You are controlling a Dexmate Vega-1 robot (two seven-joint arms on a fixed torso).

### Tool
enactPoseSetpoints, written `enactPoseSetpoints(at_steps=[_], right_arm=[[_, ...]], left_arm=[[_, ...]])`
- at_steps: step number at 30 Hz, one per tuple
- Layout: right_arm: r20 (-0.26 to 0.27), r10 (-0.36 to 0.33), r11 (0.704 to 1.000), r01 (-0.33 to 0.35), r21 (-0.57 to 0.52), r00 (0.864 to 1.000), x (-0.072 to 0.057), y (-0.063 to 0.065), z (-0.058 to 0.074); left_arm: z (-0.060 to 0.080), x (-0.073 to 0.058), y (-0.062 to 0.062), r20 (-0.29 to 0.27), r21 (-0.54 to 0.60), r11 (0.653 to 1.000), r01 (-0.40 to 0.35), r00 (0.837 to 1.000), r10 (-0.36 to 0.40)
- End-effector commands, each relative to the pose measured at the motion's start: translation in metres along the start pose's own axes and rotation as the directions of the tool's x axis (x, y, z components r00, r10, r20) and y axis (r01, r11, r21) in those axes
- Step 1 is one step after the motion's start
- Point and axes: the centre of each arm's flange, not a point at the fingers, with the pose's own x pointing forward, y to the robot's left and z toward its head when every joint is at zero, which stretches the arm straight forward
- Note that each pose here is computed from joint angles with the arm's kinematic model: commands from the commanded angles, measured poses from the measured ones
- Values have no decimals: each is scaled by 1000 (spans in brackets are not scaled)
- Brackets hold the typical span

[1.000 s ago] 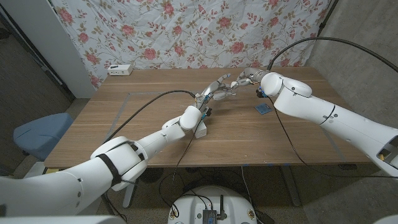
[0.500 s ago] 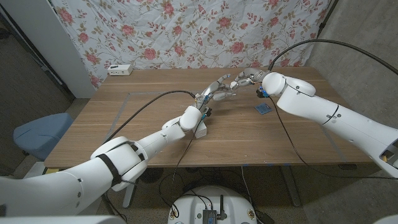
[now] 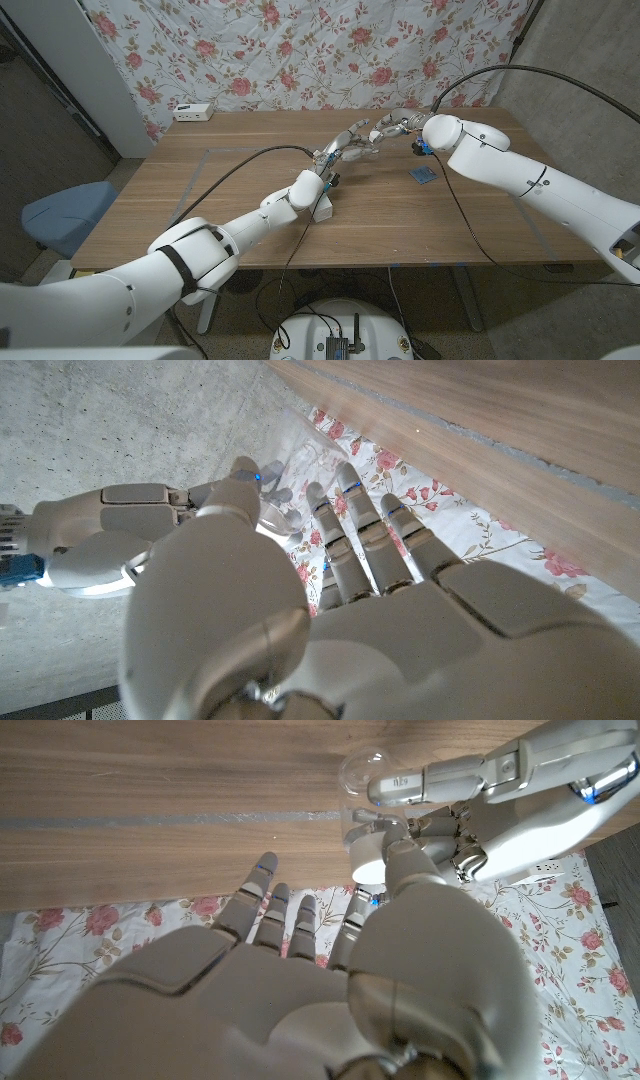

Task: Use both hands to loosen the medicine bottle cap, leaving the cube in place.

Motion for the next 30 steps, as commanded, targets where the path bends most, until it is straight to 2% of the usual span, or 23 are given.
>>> enactPoseSetpoints(at_steps=[1,12,30], right_arm=[[20,33,999,-33,23,999,3,-3,-3],[26,63,997,-64,41,998,6,-3,-6],[48,73,995,-76,66,996,5,-4,-9]], left_arm=[[-1,3,0,-3,-1,1000,4,1000,-4],[-2,4,-1,-10,-1,1000,5,1000,-5],[-3,7,-1,-14,0,1000,7,1000,-7]])
